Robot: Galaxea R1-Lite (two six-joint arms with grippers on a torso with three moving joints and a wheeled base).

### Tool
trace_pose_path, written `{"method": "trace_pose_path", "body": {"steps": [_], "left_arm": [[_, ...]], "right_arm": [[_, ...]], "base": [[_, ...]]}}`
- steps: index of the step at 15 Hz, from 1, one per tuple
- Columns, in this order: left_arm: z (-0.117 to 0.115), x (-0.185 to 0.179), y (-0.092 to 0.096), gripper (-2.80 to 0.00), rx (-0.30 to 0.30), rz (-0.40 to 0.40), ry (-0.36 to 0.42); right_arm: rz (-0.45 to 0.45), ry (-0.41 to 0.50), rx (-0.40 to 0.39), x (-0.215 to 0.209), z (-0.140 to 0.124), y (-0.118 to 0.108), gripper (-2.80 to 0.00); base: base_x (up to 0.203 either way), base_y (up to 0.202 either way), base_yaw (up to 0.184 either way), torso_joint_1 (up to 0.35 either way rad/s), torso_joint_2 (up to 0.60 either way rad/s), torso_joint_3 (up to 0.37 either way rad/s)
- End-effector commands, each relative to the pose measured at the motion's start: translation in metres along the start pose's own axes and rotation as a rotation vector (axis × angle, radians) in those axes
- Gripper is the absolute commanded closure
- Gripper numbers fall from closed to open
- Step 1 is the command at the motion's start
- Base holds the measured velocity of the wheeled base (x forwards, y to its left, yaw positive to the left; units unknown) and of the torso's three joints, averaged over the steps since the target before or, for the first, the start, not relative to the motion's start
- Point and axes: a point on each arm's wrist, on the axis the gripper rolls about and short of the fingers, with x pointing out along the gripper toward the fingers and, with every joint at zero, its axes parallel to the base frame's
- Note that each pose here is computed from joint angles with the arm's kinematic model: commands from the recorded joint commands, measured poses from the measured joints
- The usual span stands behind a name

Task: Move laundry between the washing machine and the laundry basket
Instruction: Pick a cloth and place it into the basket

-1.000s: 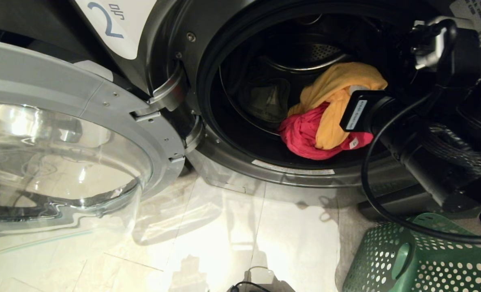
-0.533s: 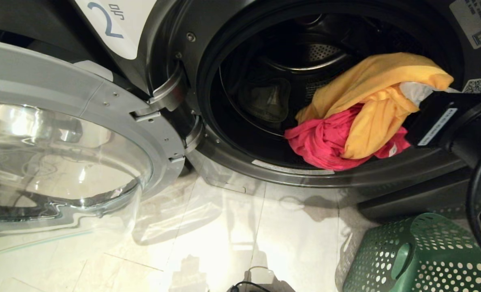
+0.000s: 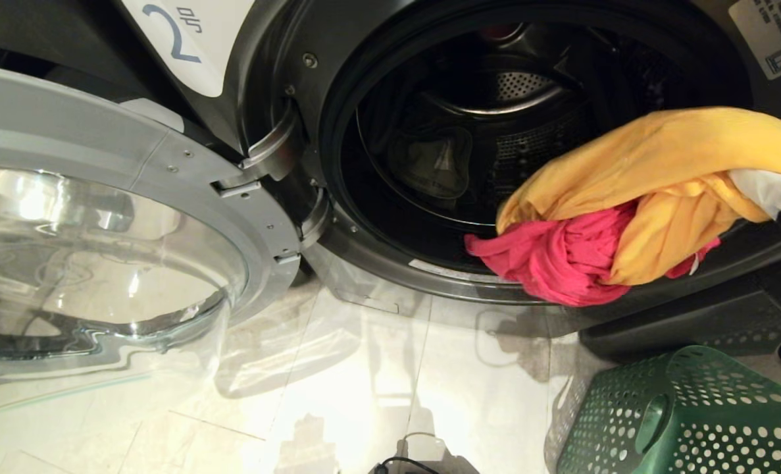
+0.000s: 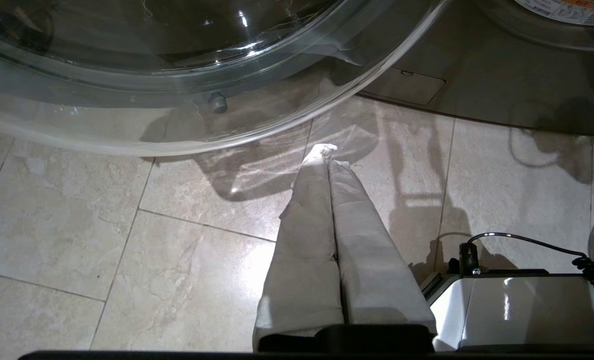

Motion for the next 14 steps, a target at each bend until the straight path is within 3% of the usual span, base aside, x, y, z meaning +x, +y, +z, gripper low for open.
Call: {"method": "trace_pose_path", "body": {"steps": [1, 7, 14], "left_arm": [[0.000, 0.000, 0.000, 0.00, 0.000, 0.000, 0.001], [0.000, 0.000, 0.000, 0.00, 0.000, 0.000, 0.001], [0.000, 0.000, 0.000, 0.00, 0.000, 0.000, 0.001]], "right_arm": [[-0.012, -0.018, -0.003, -0.015, 0.000, -0.013, 0.00], [-0.051, -0.041, -0.029, -0.041, -0.006, -0.038, 0.00], [-0.011, -0.110, -0.006, -0.087, -0.004, -0.070, 0.00]], "base": [[0.000, 0.000, 0.000, 0.000, 0.00, 0.000], [0.000, 0.000, 0.000, 0.000, 0.00, 0.000], [0.000, 0.000, 0.000, 0.000, 0.00, 0.000]]}}
